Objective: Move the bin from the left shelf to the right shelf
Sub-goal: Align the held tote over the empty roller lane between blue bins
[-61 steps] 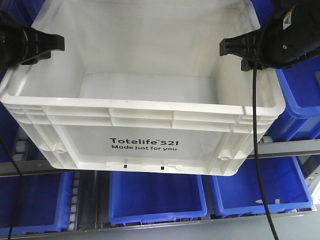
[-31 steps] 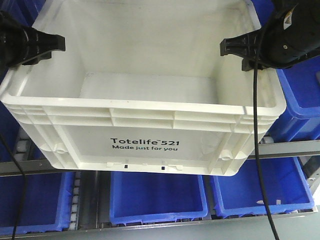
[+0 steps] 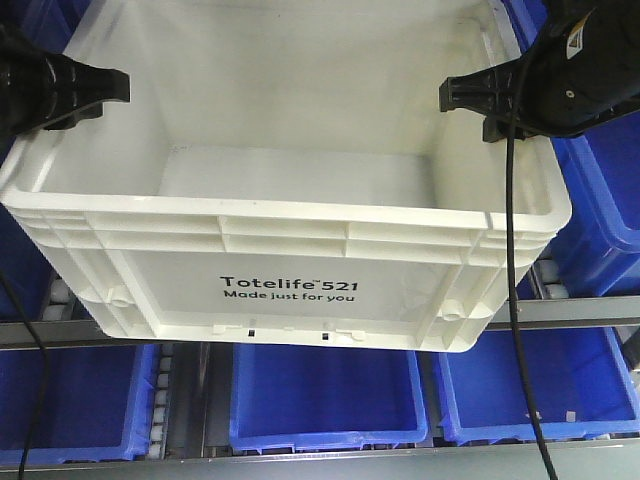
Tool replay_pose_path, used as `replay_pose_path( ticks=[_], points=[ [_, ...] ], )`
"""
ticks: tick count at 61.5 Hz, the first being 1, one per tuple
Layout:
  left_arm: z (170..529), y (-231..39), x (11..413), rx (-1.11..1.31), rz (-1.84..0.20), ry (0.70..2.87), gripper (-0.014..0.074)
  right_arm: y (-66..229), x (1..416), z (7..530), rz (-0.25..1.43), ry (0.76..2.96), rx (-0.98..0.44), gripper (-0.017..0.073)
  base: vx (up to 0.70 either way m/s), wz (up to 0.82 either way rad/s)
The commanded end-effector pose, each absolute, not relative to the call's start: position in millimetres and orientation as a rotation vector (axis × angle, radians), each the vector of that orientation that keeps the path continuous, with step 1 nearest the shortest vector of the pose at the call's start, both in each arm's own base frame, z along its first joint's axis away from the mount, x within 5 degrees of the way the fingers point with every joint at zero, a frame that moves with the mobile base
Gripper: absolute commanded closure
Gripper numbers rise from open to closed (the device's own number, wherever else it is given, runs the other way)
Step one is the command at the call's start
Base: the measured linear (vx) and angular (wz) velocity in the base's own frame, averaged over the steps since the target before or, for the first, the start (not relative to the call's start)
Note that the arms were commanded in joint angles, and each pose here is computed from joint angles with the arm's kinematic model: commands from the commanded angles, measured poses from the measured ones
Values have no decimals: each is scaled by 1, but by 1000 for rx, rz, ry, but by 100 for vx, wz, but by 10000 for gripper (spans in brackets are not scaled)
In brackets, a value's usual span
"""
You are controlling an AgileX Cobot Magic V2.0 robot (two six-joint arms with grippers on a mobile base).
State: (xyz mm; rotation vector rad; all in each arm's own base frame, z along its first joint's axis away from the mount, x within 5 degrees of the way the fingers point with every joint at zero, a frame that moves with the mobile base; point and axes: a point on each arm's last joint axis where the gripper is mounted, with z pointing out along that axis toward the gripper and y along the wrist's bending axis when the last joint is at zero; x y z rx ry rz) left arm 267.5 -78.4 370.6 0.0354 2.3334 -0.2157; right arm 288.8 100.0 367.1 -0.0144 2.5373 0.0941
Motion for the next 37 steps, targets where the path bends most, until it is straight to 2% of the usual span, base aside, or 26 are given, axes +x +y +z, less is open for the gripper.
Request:
replay_pose_path(
  ticks=[1,37],
  points=[
    [405,-77,262,66,-252,2126,512,92,287,400,94,2341,-34,497,1,3],
    [405,-77,262,66,-252,2126,512,92,287,400,94,2341,-34,497,1,2]
  ],
)
